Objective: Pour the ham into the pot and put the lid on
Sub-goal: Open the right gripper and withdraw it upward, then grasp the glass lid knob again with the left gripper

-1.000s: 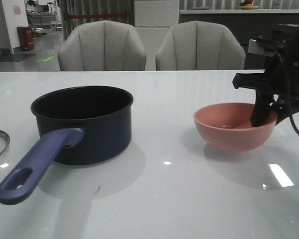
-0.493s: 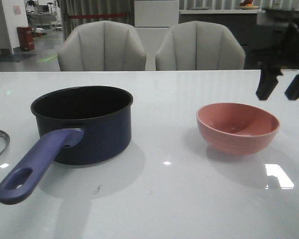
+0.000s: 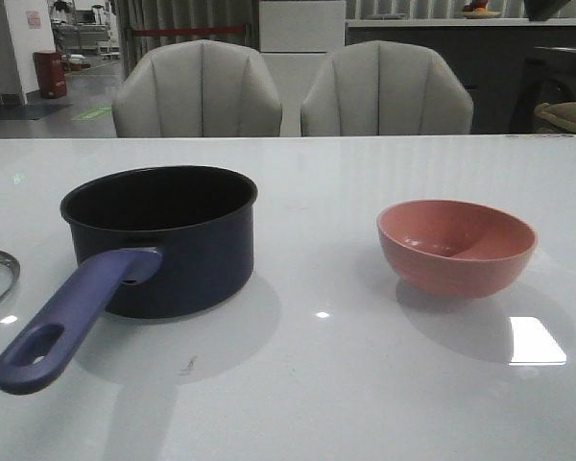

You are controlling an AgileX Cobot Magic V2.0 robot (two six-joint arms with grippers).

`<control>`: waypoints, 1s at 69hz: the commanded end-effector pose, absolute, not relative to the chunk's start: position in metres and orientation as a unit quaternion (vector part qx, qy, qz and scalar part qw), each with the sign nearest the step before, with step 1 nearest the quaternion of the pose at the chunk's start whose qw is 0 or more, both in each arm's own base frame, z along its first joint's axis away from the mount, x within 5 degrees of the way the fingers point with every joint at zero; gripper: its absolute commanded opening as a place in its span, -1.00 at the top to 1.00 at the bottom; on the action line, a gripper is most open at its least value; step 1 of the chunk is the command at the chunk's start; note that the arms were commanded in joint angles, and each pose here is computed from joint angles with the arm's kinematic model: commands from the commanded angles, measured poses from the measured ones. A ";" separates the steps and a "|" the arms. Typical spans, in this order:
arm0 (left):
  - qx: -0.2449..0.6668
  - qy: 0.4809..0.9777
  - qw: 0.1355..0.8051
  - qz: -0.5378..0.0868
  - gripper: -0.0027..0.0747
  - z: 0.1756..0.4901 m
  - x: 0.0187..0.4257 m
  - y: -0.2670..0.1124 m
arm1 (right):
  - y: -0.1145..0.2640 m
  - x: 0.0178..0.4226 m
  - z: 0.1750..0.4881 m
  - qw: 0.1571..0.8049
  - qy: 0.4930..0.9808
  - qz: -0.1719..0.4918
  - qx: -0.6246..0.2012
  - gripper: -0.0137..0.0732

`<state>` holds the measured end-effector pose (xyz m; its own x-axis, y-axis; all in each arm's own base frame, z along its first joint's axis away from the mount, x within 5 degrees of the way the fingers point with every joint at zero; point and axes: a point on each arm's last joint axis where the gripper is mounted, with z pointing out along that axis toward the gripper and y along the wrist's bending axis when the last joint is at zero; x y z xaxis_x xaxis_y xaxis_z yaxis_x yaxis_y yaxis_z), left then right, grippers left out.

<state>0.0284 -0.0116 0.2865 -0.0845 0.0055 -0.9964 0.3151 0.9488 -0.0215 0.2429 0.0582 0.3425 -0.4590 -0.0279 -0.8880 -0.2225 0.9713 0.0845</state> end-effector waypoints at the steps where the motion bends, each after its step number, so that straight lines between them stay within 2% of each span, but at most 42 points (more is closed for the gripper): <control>1: 0.103 0.692 0.703 -0.127 -0.68 0.302 0.027 -0.011 | 0.053 0.219 0.363 0.605 0.787 0.096 -0.074 -0.40; 12: 0.103 0.690 0.705 -0.127 -0.69 0.303 0.027 -0.011 | 0.043 0.181 0.360 0.666 0.737 0.099 -0.064 -0.40; 27: 0.103 0.690 0.705 -0.127 -0.68 0.303 0.027 -0.011 | 0.033 0.121 0.338 0.728 0.672 0.120 -0.069 -0.40; 45: 0.103 0.690 0.705 -0.127 -0.68 0.303 0.027 -0.011 | 0.022 0.076 0.292 0.742 0.654 0.131 -0.074 -0.40; 58: 0.103 0.690 0.705 -0.127 -0.69 0.303 0.027 -0.011 | 0.020 0.067 0.267 0.736 0.660 0.130 -0.076 -0.40; 69: 0.103 0.690 0.705 -0.127 -0.69 0.303 0.027 -0.011 | 0.020 0.068 0.260 0.728 0.668 0.129 -0.077 -0.40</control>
